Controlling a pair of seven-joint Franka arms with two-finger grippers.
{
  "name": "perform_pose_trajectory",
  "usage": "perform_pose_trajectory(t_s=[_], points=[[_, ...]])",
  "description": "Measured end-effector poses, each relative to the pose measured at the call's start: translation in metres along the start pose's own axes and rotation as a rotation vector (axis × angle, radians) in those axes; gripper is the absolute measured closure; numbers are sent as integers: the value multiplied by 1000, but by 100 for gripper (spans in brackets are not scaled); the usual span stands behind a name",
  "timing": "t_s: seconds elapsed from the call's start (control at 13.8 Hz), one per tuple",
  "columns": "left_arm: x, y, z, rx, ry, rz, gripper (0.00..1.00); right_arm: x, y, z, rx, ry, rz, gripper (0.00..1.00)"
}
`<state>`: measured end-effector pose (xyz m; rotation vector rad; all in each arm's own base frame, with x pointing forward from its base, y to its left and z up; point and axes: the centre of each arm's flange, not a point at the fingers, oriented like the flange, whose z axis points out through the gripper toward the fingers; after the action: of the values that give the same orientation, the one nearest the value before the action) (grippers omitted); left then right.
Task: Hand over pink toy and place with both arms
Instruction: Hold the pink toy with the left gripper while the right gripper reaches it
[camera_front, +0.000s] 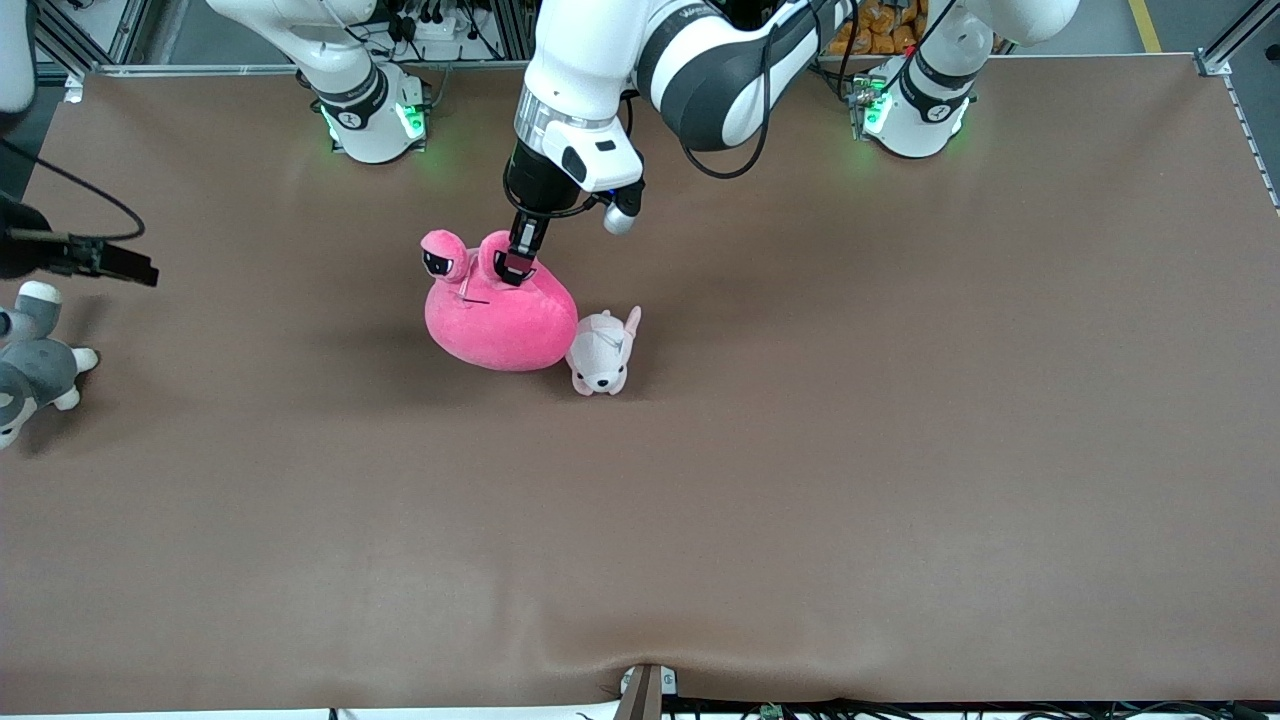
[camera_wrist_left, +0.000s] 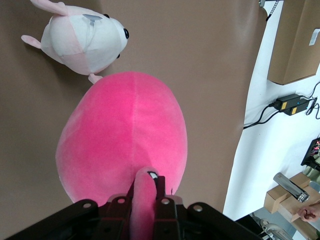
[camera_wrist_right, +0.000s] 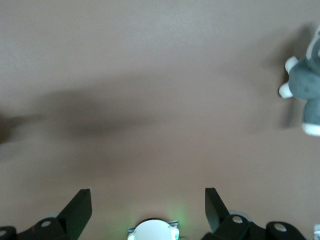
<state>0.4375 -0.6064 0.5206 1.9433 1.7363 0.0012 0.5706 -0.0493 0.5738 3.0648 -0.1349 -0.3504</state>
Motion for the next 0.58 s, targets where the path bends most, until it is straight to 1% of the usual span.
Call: perform_pose_trajectory(t_s=[0.14,0.22,0.29,0.36,0.43,0.58], points=[[-1,-1,1,1,0,2,87,0,-15,-14,-2,28,-31,0],[-2,-2,0,1,-1,3,87,-3,-23,-22,15,40,-25,0],[-3,-3,0,1,-2,4,87,-5,-32,-28,61,45,15,0],[-3,-3,0,1,-2,5,87,-7,-41,-31,124,39,80,0],[-3,-4,0,1,-2,5,87,-7,-49,-32,189,24,149,0],[-3,-3,0,0,-1,3,87,-10,-67,-35,316,-34,314,0]])
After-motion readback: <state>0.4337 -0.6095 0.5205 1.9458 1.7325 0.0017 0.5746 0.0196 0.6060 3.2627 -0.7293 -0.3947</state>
